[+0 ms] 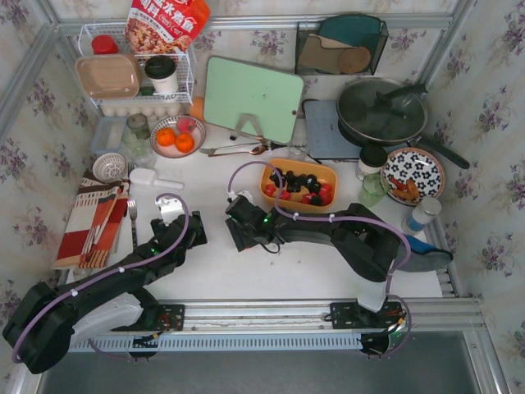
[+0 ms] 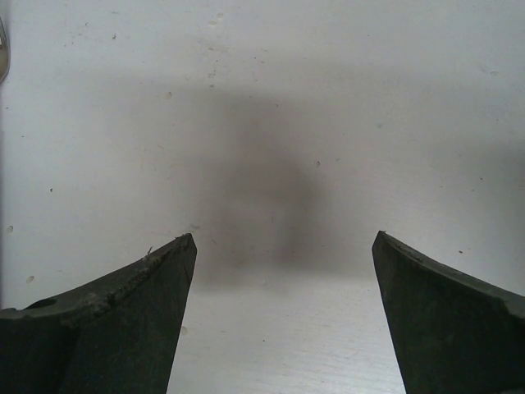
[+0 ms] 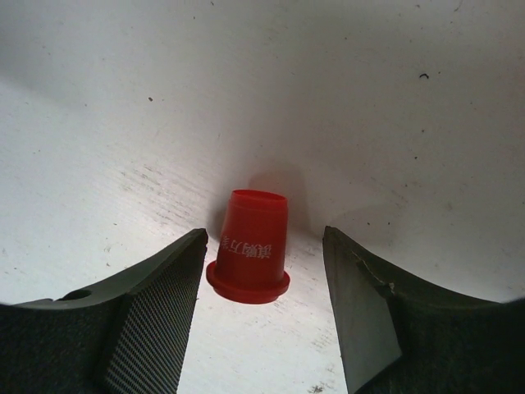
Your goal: Mix the coffee capsules in the storage basket
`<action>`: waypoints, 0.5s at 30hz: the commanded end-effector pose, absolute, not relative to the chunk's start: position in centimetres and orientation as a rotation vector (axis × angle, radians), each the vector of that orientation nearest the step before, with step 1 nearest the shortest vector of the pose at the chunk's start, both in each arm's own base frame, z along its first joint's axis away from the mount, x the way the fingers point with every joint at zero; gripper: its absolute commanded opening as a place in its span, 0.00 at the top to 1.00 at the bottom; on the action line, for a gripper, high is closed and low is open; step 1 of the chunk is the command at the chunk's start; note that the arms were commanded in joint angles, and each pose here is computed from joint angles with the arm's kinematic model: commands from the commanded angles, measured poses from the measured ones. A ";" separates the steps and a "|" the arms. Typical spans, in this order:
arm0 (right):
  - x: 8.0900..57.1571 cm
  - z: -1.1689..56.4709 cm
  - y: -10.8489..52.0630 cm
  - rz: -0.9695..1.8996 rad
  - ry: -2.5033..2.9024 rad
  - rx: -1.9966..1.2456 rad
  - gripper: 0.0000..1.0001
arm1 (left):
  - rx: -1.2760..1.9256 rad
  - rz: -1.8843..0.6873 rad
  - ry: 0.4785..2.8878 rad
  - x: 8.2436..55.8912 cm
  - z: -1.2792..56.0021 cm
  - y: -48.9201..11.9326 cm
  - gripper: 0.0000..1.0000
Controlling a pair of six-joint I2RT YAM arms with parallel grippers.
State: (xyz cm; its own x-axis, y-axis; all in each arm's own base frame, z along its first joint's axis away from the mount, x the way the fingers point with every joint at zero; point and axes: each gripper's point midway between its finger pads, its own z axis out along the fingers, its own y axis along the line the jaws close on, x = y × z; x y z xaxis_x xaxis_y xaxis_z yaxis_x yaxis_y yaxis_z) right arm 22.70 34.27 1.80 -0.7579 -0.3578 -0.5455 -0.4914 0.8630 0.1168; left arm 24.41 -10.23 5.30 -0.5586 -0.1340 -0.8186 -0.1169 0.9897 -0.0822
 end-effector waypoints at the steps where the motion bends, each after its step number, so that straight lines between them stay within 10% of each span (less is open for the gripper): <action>1: 23.0 1.6 34.4 0.317 2.508 -0.619 0.34 | -0.185 -0.039 2.146 24.8 5.9 -10.5 0.09; 15: 23.2 1.3 34.7 0.257 2.513 -0.636 0.34 | -0.188 -0.040 2.145 24.8 5.9 -10.4 0.09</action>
